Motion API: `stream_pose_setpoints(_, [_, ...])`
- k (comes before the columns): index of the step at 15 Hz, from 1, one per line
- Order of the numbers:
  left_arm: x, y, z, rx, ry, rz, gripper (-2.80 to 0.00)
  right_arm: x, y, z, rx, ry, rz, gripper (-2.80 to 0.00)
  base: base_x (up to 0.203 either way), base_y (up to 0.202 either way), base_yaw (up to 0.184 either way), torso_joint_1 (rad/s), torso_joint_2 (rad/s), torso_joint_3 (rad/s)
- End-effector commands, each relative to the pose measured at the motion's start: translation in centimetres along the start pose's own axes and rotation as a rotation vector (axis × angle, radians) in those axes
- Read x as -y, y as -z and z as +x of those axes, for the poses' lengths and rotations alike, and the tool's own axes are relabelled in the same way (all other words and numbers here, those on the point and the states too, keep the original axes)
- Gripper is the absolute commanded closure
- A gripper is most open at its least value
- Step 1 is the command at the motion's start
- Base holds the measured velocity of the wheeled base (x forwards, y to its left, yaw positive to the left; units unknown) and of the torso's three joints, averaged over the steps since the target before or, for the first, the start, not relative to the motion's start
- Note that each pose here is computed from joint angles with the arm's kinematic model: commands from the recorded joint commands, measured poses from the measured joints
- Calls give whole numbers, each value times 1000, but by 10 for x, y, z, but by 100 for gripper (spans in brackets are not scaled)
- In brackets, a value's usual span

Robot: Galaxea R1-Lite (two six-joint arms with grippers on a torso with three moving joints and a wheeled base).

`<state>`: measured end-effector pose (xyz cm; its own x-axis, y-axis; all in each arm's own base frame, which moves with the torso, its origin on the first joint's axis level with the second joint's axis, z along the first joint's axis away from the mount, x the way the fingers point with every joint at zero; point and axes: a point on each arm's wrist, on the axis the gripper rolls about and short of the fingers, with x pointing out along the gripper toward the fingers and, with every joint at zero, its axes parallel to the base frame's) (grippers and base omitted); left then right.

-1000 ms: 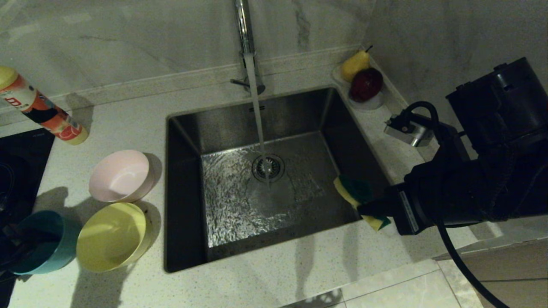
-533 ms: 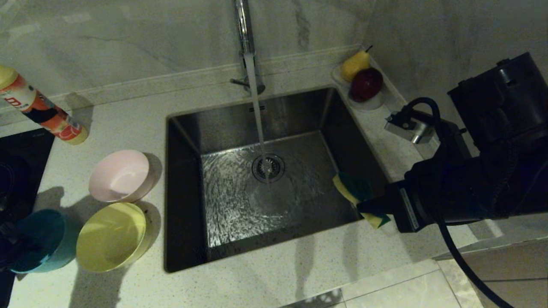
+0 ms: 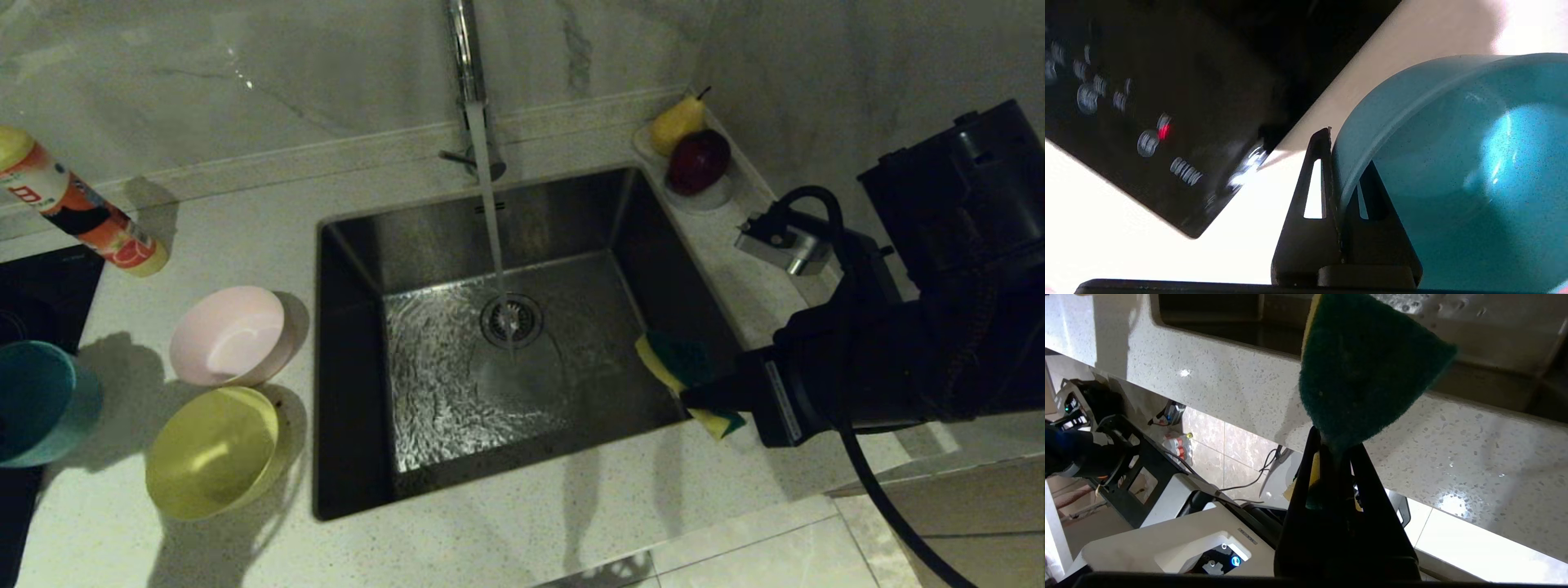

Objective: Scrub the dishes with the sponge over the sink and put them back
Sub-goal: Pick up a bowl and the sponge

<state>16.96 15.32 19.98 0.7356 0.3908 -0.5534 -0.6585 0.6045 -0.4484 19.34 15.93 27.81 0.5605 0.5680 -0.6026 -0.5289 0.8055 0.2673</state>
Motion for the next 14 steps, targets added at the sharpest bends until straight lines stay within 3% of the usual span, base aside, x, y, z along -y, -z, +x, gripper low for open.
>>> stream_pose_setpoints(1, [17, -21, -31, 130, 62, -19, 0, 0, 2, -3, -1, 0, 3, 0, 0, 0, 0, 0, 0, 0])
stream_pose_setpoints(4, [36, -45, -63, 223, 123, -25, 0, -4, 4, -10, 14, -15, -7, 0, 0, 0, 0, 0, 0, 0])
stream_pose_setpoints(6, [51, -52, -73, 223, 177, -57, 0, -7, 4, -16, 28, -27, -15, 0, 0, 0, 0, 0, 0, 0])
stream_pose_setpoints(8, [81, -50, -81, 154, 272, -17, 0, -7, 5, -20, 33, -31, -16, 0, 0, 0, 0, 0, 0, 0])
stream_pose_setpoints(11, [127, -29, -76, -6, 393, 68, 0, -7, 10, -28, 40, -35, -17, 0, 0, 0, 0, 0, 0, 0])
stream_pose_setpoints(14, [177, 5, -64, -88, 423, 168, 0, -7, 11, -36, 60, -34, -20, 0, 0, 0, 0, 0, 0, 0])
